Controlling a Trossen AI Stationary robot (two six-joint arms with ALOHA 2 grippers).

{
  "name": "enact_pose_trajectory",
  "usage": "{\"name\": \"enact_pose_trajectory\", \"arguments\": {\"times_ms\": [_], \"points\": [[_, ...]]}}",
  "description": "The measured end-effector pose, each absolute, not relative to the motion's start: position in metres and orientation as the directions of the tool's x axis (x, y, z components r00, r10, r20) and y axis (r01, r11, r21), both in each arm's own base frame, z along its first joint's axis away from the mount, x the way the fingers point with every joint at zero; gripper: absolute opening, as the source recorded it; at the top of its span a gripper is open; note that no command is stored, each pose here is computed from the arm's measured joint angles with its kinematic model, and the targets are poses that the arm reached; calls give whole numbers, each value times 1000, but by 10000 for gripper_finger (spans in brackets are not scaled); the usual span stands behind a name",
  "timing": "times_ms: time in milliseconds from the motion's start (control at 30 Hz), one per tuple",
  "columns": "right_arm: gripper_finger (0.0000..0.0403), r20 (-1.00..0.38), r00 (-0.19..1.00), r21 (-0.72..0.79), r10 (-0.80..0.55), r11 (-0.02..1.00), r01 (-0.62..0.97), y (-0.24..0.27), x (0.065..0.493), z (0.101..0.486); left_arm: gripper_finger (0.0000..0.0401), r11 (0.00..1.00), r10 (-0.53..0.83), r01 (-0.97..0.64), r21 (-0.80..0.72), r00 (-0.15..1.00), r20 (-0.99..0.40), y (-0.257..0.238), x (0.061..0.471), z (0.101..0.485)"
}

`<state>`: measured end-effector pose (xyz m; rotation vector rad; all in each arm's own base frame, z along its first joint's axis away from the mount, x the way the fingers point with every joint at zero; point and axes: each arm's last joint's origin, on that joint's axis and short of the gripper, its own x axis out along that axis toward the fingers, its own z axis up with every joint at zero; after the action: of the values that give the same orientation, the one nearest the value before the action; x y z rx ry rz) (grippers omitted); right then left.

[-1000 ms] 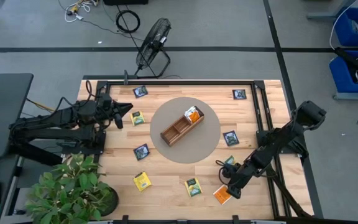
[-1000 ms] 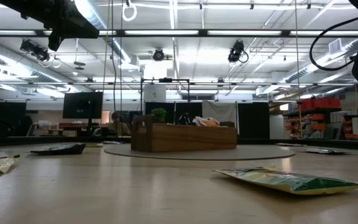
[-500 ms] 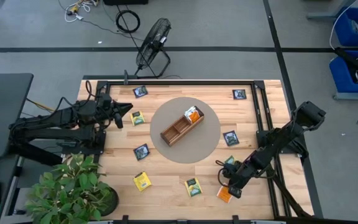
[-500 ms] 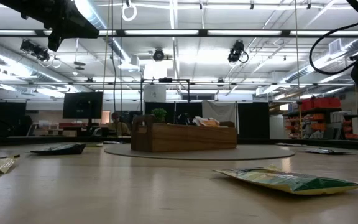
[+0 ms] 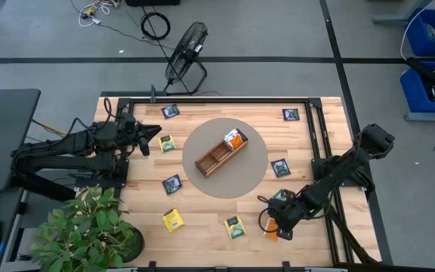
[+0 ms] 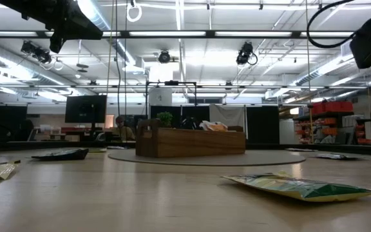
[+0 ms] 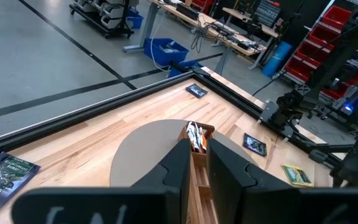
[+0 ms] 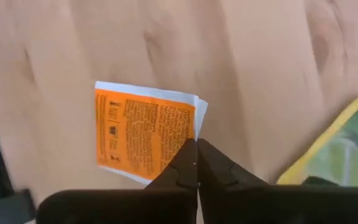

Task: Pick & Place Tea
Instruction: Put the orange tea bag into the right section of the wooden organizer

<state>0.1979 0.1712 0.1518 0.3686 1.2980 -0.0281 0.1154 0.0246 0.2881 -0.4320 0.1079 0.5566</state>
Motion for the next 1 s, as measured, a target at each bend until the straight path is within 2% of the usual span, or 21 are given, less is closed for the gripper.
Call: {"name": "enact_pose_trajectory", "arguments": {"times_ms": [133, 533, 767, 1000], "points": [[1, -928, 314, 265, 199, 947, 184, 173, 206, 161, 57, 762, 488, -533, -369, 846, -213, 25, 115, 288], [0, -940, 302, 208, 157, 968, 144, 168, 207, 181, 57, 764, 488, -532, -365, 846, -214, 25, 115, 288], [0, -943, 325, 106, 65, 988, 109, 154, 208, 203, 57, 771, 487, -532, -351, 847, -214, 25, 115, 288], [0, -937, 348, 66, 27, 993, 101, 132, 210, 218, 57, 771, 487, -532, -351, 847, -214, 25, 115, 288]]}}
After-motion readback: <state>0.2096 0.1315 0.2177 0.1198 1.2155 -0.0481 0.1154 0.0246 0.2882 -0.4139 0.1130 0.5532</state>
